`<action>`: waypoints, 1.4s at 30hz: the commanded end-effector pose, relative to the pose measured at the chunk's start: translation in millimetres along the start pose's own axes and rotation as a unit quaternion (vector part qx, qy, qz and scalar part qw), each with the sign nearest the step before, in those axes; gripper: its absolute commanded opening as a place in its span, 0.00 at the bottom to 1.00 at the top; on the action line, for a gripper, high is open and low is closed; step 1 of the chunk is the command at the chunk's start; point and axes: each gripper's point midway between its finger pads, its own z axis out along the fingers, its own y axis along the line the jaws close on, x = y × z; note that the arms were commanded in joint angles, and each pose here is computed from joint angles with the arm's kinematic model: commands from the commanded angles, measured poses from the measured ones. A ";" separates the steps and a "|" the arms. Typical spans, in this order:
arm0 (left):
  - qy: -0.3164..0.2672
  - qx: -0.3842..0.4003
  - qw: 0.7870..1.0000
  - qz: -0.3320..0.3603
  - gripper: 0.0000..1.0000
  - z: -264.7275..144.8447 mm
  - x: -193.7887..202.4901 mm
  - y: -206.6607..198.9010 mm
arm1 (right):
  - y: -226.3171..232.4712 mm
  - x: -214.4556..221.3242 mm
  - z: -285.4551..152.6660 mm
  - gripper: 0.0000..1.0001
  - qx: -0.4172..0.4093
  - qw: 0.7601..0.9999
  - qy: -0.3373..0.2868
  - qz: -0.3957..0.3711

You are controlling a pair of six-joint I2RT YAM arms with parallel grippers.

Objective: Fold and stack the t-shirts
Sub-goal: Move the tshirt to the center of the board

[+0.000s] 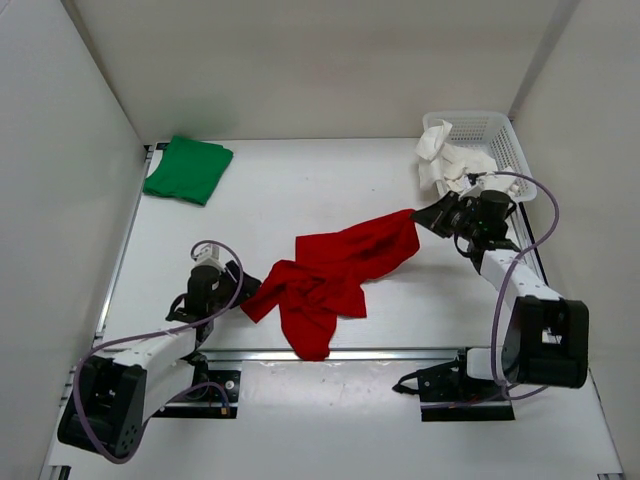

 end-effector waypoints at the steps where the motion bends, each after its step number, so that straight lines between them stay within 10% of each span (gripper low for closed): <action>1: 0.022 0.015 1.000 0.013 0.59 3.0 7.1 -10.3 | 1.1 -19.4 19.2 0.00 0.002 0.999 -0.023 -0.024; 9: 0.079 0.088 0.993 0.015 0.00 12.6 17.7 -71.6 | 31.3 -35.6 47.5 0.00 -0.002 0.998 -0.024 -0.063; 20: -0.060 0.106 0.992 0.046 0.00 -4.0 -166.8 -144.8 | 45.7 -85.3 59.8 0.00 -0.012 0.996 -0.043 -0.071; 34: -0.064 -0.048 0.997 -0.004 0.04 -9.9 -98.6 -15.7 | -26.6 -97.3 79.6 0.00 0.086 0.995 -0.041 -0.012; 42: -0.074 -0.064 0.995 -0.026 0.55 -8.7 -117.3 -5.6 | 12.0 -94.0 70.3 0.47 0.110 0.989 -0.050 -0.085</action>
